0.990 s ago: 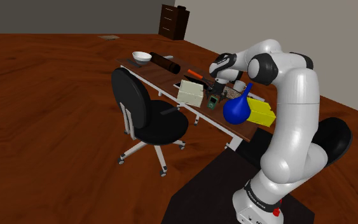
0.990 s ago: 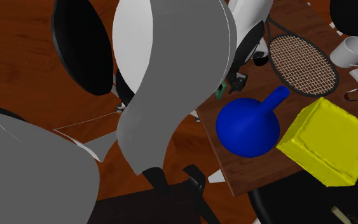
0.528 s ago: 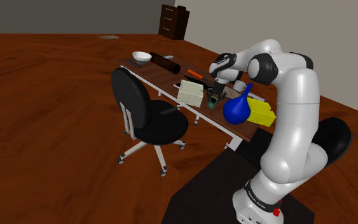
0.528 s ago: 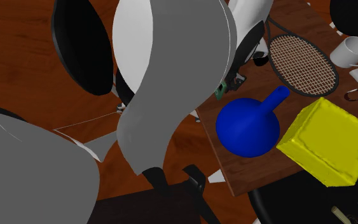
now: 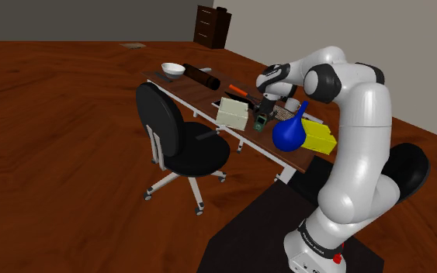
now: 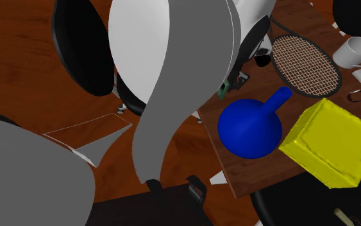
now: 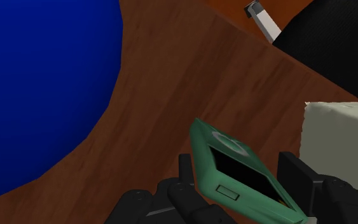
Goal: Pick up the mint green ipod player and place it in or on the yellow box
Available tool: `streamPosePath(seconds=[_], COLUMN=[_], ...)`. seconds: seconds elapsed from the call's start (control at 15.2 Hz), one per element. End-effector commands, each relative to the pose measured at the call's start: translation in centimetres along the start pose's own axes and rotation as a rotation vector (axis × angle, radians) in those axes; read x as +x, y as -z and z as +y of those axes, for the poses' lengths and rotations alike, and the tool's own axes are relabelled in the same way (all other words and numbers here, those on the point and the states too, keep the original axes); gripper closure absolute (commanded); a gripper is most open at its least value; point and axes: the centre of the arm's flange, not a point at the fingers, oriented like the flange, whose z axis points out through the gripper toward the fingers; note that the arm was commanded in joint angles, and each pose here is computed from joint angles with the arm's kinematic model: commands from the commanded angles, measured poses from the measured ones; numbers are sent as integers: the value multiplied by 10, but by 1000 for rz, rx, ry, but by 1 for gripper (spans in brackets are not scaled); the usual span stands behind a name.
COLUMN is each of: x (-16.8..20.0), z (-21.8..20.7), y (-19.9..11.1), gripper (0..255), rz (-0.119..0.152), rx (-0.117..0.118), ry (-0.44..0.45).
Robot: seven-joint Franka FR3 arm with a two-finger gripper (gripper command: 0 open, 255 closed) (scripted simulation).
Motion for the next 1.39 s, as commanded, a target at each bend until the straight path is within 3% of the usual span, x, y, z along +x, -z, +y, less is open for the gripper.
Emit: streamPosePath(seconds=[0.0,1.32], x=[0,0], z=[1,1], y=[10,115], gripper=[255,255], rz=[0,0], rx=[0,0], ry=[0,0])
